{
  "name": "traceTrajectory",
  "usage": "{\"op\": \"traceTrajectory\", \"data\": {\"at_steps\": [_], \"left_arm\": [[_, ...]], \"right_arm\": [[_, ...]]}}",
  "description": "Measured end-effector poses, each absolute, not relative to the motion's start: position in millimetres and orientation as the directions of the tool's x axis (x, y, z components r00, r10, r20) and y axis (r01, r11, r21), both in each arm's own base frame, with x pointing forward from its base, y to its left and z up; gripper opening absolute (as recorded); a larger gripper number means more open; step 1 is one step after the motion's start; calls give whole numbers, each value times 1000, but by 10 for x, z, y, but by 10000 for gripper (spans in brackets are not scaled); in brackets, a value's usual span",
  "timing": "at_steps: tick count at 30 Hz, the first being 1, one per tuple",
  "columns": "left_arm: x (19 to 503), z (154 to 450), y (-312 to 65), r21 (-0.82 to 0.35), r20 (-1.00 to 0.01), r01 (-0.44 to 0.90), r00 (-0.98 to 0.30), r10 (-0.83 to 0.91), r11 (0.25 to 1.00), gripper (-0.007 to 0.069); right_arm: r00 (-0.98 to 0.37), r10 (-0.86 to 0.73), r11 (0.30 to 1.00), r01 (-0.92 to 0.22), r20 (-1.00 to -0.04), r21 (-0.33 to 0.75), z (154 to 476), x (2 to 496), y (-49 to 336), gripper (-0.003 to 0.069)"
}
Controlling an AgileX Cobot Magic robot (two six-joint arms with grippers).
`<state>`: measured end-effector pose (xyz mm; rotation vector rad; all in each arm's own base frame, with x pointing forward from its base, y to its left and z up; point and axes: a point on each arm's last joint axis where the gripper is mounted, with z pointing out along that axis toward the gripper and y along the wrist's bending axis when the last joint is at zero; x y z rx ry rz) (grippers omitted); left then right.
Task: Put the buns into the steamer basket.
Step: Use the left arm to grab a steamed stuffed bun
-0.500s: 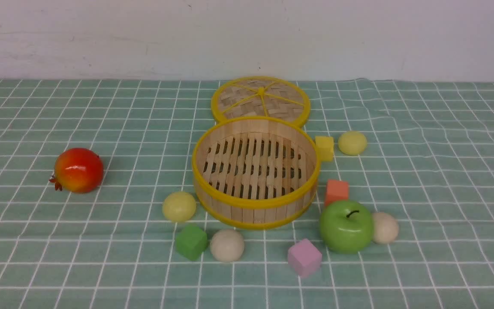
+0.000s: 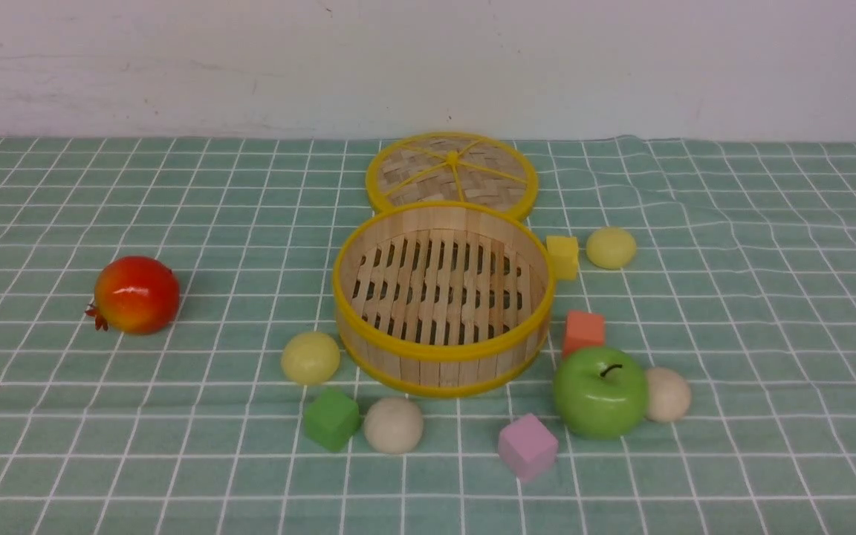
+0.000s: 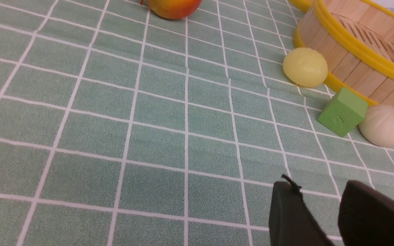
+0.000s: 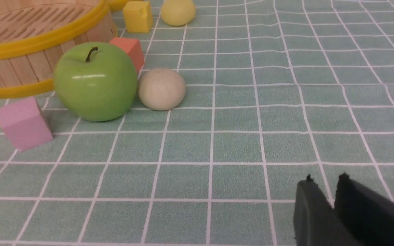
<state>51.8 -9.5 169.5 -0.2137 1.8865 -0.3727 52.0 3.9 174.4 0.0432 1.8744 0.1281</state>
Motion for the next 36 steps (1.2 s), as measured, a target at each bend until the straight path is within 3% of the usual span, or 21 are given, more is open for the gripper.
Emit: {"op": "traceTrajectory", "data": {"at_steps": [15,18,20,21,22,25,28,30,33,36], "left_arm": [[524,1713,-96,-364,-886,39,-322,-333,930,219],[548,1829,-115,-547,-822,59,-227,-522,835,222],[559,1925,-110,-705,-707,82,-156,-690,704,227],[559,1932,-109,-720,-693,83,-151,-705,689,227],[562,1982,-95,-782,-623,101,-113,-774,615,228],[563,2063,-55,-830,-549,140,-36,-835,540,225],[544,2166,-68,-866,-488,152,-58,-871,476,172],[500,2314,-113,-852,-517,160,-112,-849,498,101],[444,2661,-177,-764,-645,166,-193,-739,623,-4],[516,2903,-254,-665,-712,97,-382,-589,741,-14]], "right_arm": [[-303,95,993,-35,-948,111,1744,520,39,113],[-303,95,993,-35,-948,111,1744,520,39,113],[-303,95,993,-35,-948,111,1744,520,39,113],[-303,95,993,-35,-948,111,1744,520,39,113],[-303,95,993,-35,-948,111,1744,520,39,113],[-303,95,993,-35,-948,111,1744,520,39,113],[-303,95,993,-35,-948,111,1744,520,39,113],[-303,95,993,-35,-948,111,1744,520,39,113],[-303,95,993,-35,-948,111,1744,520,39,113],[-303,95,993,-35,-948,111,1744,520,39,113]]}}
